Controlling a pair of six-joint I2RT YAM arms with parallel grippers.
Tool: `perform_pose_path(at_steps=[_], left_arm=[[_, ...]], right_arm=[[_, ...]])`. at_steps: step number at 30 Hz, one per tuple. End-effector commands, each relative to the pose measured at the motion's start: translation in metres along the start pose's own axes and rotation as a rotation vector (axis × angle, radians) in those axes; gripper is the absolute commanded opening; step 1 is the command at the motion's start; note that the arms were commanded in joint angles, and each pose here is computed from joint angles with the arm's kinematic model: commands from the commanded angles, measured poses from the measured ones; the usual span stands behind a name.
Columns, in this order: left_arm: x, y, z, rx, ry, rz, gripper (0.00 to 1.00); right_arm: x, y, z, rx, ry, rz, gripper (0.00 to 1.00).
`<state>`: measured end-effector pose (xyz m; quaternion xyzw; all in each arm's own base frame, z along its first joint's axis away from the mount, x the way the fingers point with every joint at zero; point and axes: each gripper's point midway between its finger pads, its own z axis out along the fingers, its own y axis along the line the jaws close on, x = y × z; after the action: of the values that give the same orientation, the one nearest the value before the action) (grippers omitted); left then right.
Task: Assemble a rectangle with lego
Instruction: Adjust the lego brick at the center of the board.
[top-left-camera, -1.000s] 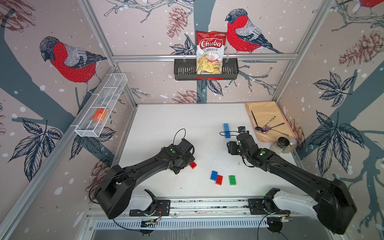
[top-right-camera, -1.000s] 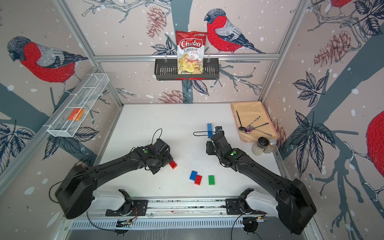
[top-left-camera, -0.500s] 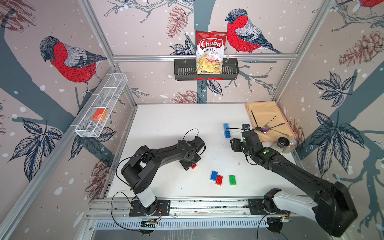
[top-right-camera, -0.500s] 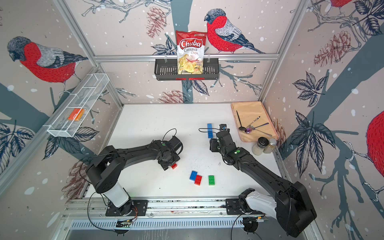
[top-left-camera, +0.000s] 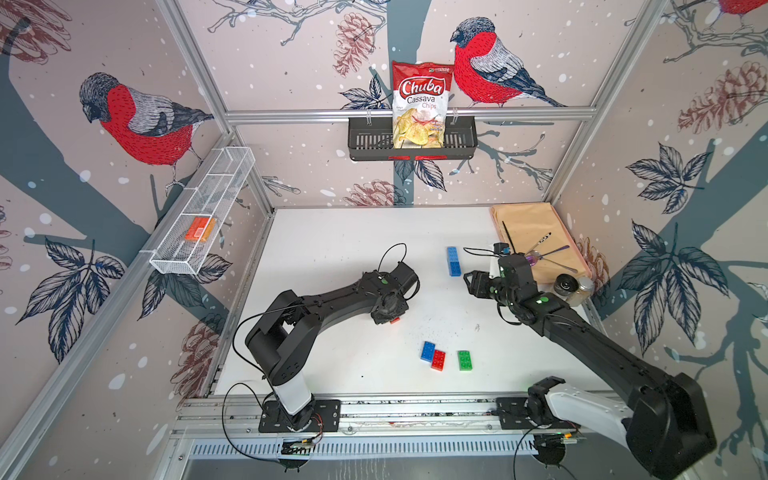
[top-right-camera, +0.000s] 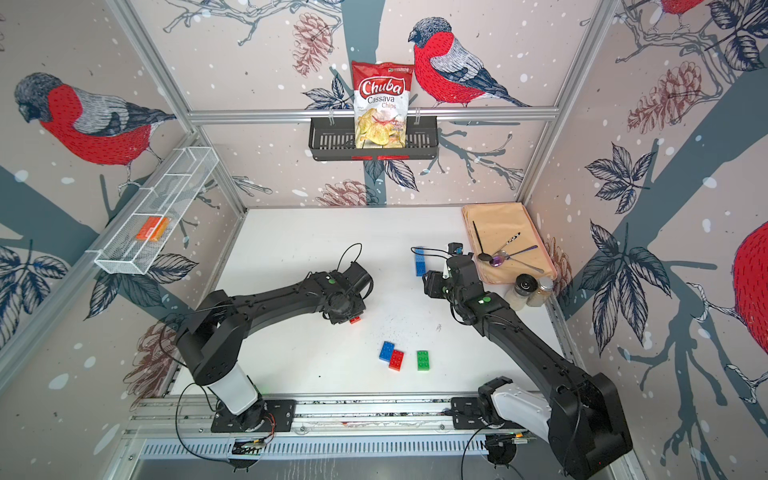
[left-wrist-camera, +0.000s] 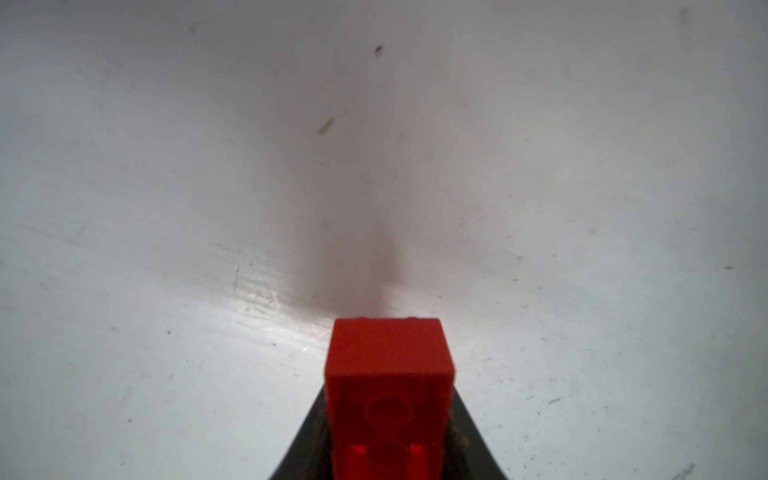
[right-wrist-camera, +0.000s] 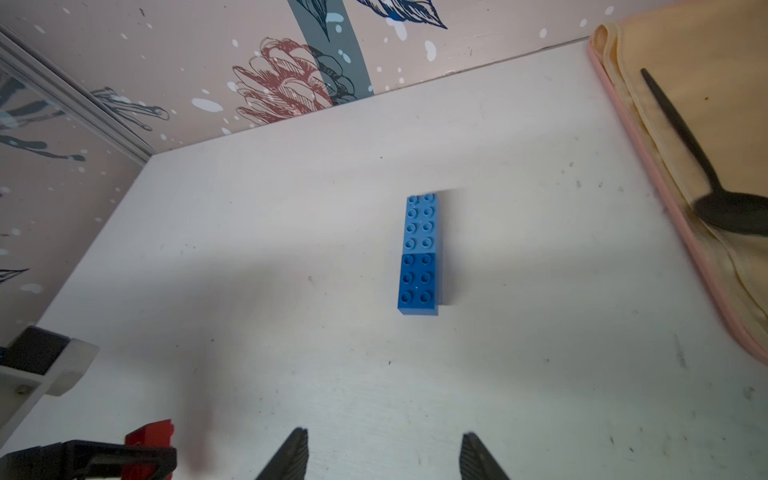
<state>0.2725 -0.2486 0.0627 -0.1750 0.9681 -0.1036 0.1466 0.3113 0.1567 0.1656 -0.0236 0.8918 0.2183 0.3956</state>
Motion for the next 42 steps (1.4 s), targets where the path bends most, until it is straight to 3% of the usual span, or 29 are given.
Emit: perform_pose_path(at_steps=[1,4,9,13,19,24,42], left_arm=[[-0.037,-0.055,-0.027,0.24,-0.207,0.207,0.24],[-0.049,-0.089,-0.061,0.484,-0.339,0.292,0.24],[-0.061,-0.116,-0.123,0.9,-0.508,0.208,0.24],[-0.064,-0.12,-0.159,1.155,-0.522,0.176,0.25],[-0.083,-0.093,-0.185,1.383,-0.526,0.023,0.25],[-0.079,-0.098,-0.194,1.45,-0.5,0.059,0.24],[-0.067,-0.1,-0.182,1.428,-0.46,0.07,0.24]], right_arm=[[-0.014,0.023,-0.009,-0.161,0.007,0.015,0.62],[-0.029,0.039,-0.017,-0.295,-0.01,0.063,0.61],[-0.036,0.081,-0.034,-0.623,-0.043,0.117,0.6],[-0.036,0.095,-0.04,-0.763,-0.038,0.196,0.59],[-0.025,0.111,-0.04,-0.884,0.017,0.238,0.58],[-0.016,0.126,-0.037,-0.963,0.06,0.265,0.59],[-0.02,0.192,-0.024,-1.21,0.125,0.309,0.59]])
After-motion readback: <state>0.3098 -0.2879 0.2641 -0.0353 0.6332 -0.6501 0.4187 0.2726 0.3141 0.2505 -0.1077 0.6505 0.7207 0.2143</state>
